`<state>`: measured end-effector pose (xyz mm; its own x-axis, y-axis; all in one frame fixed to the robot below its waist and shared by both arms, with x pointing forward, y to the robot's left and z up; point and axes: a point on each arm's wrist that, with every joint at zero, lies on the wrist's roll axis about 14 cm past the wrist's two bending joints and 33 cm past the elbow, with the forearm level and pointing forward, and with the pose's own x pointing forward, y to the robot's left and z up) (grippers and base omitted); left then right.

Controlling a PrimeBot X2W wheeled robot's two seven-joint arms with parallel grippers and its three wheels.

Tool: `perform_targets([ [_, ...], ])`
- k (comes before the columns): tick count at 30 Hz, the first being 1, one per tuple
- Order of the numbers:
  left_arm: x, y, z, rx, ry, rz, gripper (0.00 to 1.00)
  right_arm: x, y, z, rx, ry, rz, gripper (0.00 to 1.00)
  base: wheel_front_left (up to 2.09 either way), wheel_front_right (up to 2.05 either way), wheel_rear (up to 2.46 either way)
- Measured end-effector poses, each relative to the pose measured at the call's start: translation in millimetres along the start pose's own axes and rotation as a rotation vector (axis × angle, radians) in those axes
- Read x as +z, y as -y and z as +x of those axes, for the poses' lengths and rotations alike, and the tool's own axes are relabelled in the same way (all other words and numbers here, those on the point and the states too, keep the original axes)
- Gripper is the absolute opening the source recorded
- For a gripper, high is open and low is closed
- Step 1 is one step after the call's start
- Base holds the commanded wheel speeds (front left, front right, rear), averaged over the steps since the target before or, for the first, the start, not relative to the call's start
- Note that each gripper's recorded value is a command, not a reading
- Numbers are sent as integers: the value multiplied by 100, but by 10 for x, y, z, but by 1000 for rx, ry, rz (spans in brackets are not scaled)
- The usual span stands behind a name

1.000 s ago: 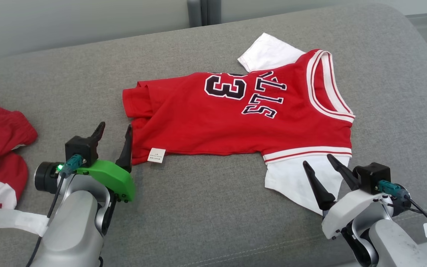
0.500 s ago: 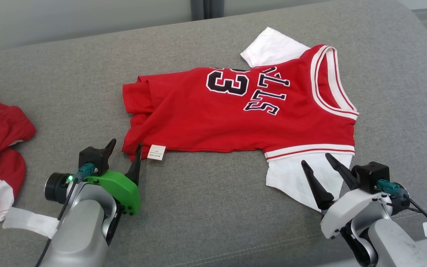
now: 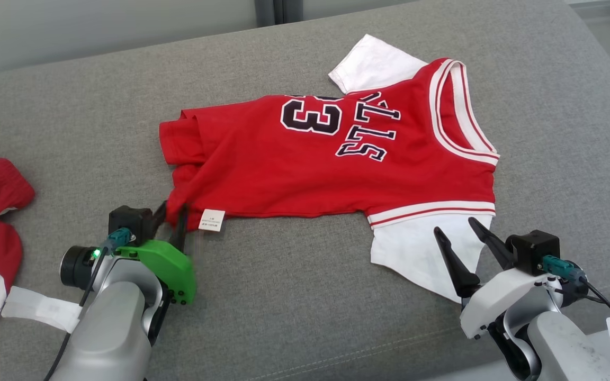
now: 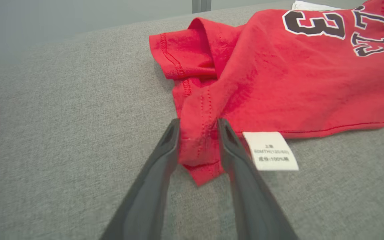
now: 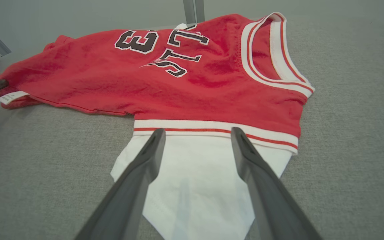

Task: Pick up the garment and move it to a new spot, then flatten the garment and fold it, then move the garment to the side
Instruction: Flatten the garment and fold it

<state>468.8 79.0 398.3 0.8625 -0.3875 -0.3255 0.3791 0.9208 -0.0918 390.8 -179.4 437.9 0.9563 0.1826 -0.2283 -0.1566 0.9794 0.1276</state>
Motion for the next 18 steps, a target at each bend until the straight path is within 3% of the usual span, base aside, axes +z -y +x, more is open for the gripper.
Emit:
perform_targets([
  [18, 298, 189, -300, -28, 136, -15, 0, 54, -236, 42, 66, 16, -5, 100, 0, 0, 0],
])
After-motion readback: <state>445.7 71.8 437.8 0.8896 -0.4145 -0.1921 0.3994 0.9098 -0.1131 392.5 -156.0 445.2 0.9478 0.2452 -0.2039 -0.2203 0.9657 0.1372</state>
